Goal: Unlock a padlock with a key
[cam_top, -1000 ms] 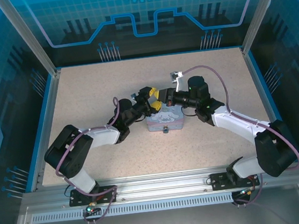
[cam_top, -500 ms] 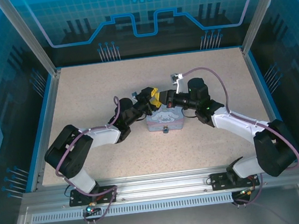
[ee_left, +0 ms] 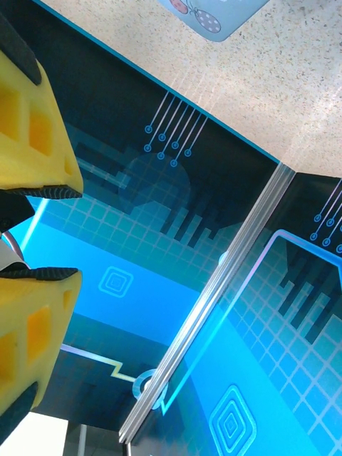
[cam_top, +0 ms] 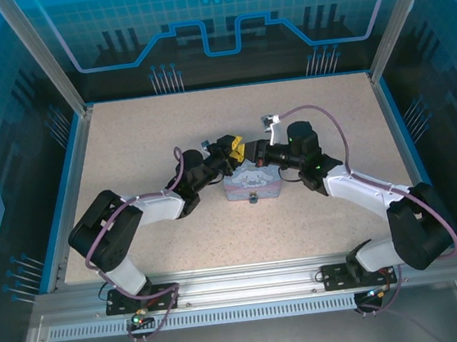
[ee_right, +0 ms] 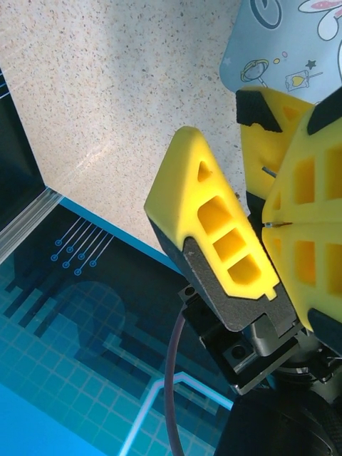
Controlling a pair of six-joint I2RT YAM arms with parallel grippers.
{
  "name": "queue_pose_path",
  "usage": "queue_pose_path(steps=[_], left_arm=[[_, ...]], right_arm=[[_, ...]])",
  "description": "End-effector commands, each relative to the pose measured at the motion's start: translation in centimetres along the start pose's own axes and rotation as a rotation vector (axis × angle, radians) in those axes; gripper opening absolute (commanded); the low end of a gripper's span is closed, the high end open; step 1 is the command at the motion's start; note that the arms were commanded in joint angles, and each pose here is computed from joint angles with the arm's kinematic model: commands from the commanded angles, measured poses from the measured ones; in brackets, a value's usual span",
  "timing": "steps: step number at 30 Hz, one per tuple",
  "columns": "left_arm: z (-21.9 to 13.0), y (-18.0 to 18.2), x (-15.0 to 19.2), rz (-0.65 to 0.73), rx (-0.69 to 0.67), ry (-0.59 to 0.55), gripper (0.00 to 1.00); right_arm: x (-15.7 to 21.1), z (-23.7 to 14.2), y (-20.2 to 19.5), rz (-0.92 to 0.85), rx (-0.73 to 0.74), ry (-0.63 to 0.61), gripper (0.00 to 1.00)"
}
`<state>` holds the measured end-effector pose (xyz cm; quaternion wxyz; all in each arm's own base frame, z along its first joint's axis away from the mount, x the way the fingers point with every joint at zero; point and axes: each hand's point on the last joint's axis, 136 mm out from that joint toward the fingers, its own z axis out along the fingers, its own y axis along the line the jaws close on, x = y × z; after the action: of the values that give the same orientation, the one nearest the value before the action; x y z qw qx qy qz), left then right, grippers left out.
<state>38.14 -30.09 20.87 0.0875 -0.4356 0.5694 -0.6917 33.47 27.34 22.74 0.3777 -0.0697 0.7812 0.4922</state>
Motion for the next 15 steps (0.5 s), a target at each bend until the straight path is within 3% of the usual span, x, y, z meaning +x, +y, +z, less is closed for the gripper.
queue_pose_path(steps=[1,8,15], left_arm=[[0.22,-0.86,0.44,-0.023,0.050,0.011,0.33],[0.11,-0.41,0.04,-0.019,0.041,-0.003,0.29],[0.17,-0.42,0.03,-0.012,0.040,-0.004,0.18]], right_arm=[[-0.88,-0.81,0.34,-0.026,-0.003,-0.039,0.00],[-1.21,-1.42,0.28,-0.027,0.005,-0.054,0.00],[-1.20,-1.44,0.09,-0.021,0.008,-0.054,0.00]])
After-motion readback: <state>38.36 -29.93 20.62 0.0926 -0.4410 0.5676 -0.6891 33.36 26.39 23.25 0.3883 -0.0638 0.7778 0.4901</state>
